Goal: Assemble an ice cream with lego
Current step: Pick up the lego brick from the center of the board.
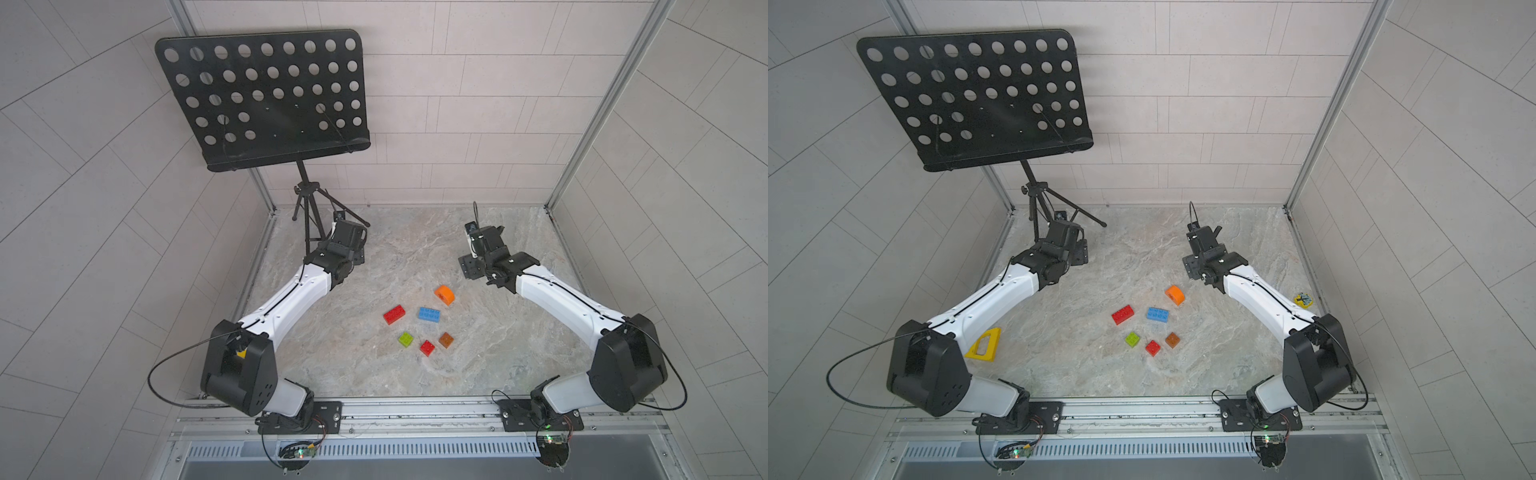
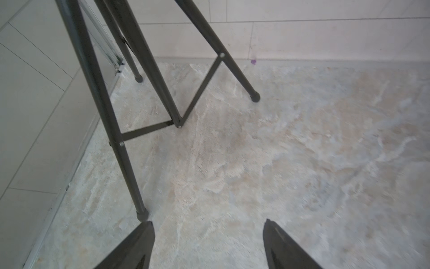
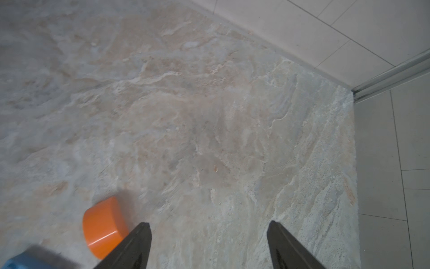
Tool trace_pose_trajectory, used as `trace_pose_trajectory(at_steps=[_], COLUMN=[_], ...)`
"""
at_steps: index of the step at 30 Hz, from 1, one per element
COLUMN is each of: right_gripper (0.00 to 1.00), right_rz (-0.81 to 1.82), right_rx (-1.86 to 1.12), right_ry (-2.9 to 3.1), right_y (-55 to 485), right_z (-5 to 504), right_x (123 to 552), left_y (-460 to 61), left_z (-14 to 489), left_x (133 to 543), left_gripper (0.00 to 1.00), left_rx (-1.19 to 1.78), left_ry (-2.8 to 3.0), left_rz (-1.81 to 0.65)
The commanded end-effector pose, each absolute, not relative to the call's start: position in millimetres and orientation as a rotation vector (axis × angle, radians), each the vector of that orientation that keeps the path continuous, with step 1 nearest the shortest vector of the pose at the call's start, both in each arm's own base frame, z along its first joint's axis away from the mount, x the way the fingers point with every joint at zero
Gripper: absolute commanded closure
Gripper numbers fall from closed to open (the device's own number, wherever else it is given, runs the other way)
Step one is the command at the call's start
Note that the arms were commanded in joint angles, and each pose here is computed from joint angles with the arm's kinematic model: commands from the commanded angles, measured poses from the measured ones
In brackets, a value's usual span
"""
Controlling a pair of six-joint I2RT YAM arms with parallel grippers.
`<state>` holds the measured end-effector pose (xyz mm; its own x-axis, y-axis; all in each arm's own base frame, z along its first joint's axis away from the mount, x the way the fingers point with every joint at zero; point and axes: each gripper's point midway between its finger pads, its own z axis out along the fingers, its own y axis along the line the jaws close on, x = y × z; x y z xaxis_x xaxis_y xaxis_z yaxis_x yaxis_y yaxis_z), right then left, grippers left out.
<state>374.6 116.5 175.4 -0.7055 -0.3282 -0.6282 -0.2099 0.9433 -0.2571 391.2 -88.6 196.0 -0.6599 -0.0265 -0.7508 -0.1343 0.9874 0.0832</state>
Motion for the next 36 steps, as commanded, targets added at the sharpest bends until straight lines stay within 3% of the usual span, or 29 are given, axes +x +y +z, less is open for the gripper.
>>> trace_pose_trajectory(at_steps=[1,7,11,23,36], right_gripper=[0.16,0.17,0.24,0.27,0.32], right_rz=[-0.203,-0.075,-0.079,-0.067,-0.057], right_rx=[-0.429,-0.630,-0.779,-0.793,-0.820], right_ry=[2.546,2.623,2.644,2.677,2.690], right_y=[119.4,161.7,183.0,203.6,210.7], right_z=[164.6,143.9,120.5,76.9,47.3], right_x=[327.0,280.5,261.1,207.9,204.0], left_y=[-93.2,-98.9,-101.5,-128.7,-138.2], left_z=[199.8,193.6,163.0,132.2,111.1], left_x=[339.6,281.0,258.5,249.0,235.4], left_gripper=[0.21,0.21,0.20,0.21,0.21], left_rx=[-0.090,-0.040,-0.030,0.065,0.136], left_ry=[2.422,2.527,2.606,2.643,2.631], left_rz=[0.115,-0.034,-0.096,-0.121,-0.100])
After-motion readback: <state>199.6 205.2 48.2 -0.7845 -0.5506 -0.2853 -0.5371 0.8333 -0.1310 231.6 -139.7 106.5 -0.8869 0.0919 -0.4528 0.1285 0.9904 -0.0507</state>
